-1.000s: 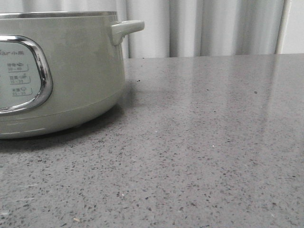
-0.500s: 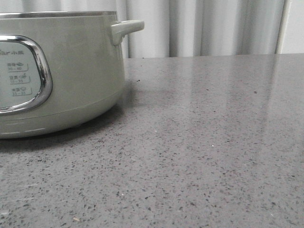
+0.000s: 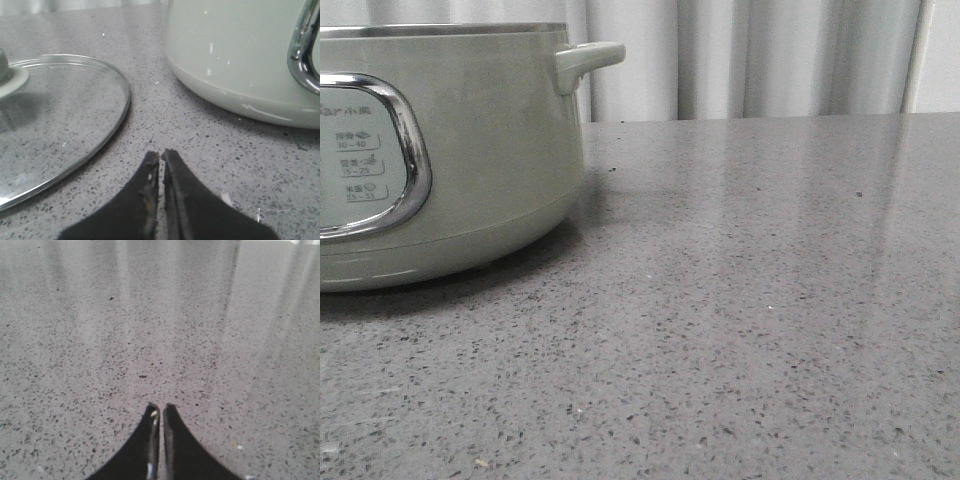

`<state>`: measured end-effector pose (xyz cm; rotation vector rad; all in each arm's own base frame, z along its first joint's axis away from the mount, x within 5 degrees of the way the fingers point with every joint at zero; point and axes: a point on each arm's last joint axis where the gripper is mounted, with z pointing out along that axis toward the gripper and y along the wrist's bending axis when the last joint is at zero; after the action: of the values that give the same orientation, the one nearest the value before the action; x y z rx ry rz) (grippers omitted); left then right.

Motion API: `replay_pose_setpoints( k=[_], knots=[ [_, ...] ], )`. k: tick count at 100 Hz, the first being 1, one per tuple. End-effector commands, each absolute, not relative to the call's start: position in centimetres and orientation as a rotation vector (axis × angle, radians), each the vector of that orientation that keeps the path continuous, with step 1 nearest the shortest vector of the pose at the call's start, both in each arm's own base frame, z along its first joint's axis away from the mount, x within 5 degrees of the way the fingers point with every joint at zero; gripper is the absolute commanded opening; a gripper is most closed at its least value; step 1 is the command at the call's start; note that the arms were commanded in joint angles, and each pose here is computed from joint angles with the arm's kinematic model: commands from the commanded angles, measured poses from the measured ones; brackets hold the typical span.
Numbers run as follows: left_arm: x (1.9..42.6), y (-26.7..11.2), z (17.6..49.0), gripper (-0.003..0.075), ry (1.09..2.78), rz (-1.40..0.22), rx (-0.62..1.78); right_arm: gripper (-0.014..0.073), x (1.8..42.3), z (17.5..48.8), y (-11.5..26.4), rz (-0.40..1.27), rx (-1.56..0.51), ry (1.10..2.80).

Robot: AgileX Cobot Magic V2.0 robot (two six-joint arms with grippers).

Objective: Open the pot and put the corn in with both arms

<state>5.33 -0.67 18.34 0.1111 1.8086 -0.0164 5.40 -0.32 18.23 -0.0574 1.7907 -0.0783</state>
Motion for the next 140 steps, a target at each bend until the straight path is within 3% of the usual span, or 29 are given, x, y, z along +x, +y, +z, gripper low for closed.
replay_pose_setpoints(
  k=[1, 24, 45, 77, 140],
  knots=[
    [5.21, -0.60, 18.52, -0.0020, 1.751, -0.016, 0.092, -0.0059, 5.35, 17.82, -0.36, -0.093, -0.065, 1.772],
    [5.21, -0.60, 18.57, -0.0020, 1.746, -0.019, 0.089, -0.0059, 5.35, 17.82, -0.36, -0.093, -0.065, 1.772],
    [5.24, -0.17, 18.61, -0.0020, 1.736, 0.131, 0.184, -0.0059, 5.35, 17.82, -0.36, -0.093, -0.065, 1.772],
    [5.23, -0.55, 18.67, -0.0020, 1.735, -0.008, 0.092, -0.0059, 5.35, 17.82, -0.36, -0.093, -0.065, 1.772],
    [5.23, -0.55, 18.67, -0.0020, 1.735, -0.008, 0.092, -0.0059, 5.35, 17.82, -0.36, -0.093, -0.065, 1.772]
  ],
)
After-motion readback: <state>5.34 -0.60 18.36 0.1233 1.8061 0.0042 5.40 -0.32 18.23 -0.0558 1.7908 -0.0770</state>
